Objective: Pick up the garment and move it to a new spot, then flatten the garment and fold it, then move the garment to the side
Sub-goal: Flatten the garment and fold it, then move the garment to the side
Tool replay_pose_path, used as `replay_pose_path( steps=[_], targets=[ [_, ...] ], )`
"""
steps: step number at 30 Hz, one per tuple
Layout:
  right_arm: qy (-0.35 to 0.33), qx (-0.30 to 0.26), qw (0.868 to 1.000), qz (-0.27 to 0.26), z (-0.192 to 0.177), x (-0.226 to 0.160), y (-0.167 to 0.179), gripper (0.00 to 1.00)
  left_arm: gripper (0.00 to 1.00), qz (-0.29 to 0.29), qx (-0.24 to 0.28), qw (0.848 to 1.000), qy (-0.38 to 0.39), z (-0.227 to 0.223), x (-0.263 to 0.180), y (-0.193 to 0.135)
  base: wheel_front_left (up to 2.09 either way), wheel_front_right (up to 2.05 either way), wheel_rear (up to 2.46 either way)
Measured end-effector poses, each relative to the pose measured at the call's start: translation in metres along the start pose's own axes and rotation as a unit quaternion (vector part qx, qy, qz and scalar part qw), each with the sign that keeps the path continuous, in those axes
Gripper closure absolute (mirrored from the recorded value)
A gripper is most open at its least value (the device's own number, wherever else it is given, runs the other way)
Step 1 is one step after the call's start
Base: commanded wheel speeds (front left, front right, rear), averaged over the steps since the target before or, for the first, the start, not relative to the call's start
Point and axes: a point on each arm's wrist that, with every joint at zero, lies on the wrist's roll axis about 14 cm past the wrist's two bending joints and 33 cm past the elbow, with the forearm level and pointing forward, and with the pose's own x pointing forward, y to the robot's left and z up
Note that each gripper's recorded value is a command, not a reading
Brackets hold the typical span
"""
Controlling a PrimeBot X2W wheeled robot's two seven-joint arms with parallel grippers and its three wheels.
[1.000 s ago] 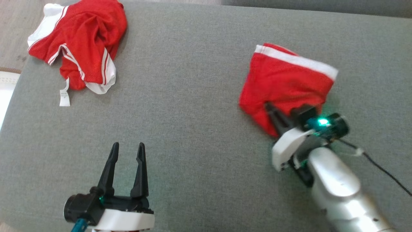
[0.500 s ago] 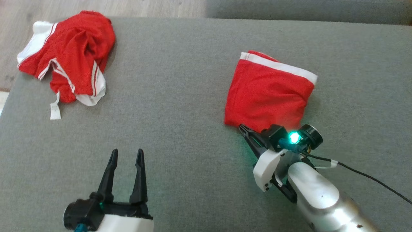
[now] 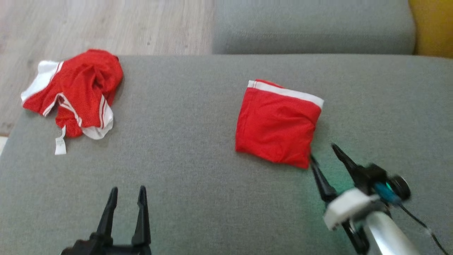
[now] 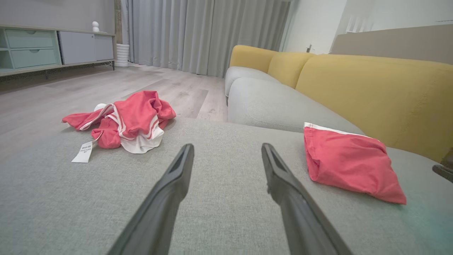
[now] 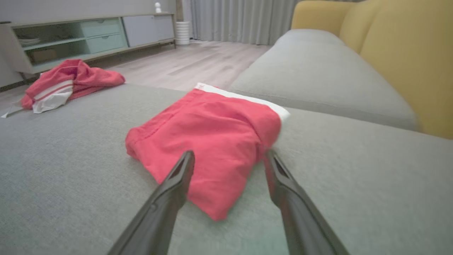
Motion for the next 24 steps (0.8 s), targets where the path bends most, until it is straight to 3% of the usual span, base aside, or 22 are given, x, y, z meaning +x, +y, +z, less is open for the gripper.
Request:
replay_pose_path(
  steps=[7,12,19,24],
  targets=[
    [-0.013,0.038,0.993,-0.113,-0.012,-0.057,-0.047,0.00,0.00,0.000,0.016,1.000,0.014,-0.010,-0.018,0.005,0.00,0.00,0.00],
    [0.014,0.066,0.985,-0.157,-0.040,-0.091,-0.050,0.00,0.00,-0.012,0.021,0.999,0.040,-0.026,-0.020,0.002,0.00,0.00,0.00],
    [0.019,0.078,0.982,-0.171,-0.045,-0.096,-0.053,0.00,0.00,-0.018,0.021,0.998,0.056,-0.034,-0.017,0.001,0.00,0.00,0.00],
    [0.005,0.144,0.975,-0.171,-0.038,-0.080,-0.052,0.00,0.00,-0.019,0.020,0.998,0.062,-0.038,-0.016,0.001,0.00,0.00,0.00]
  ],
)
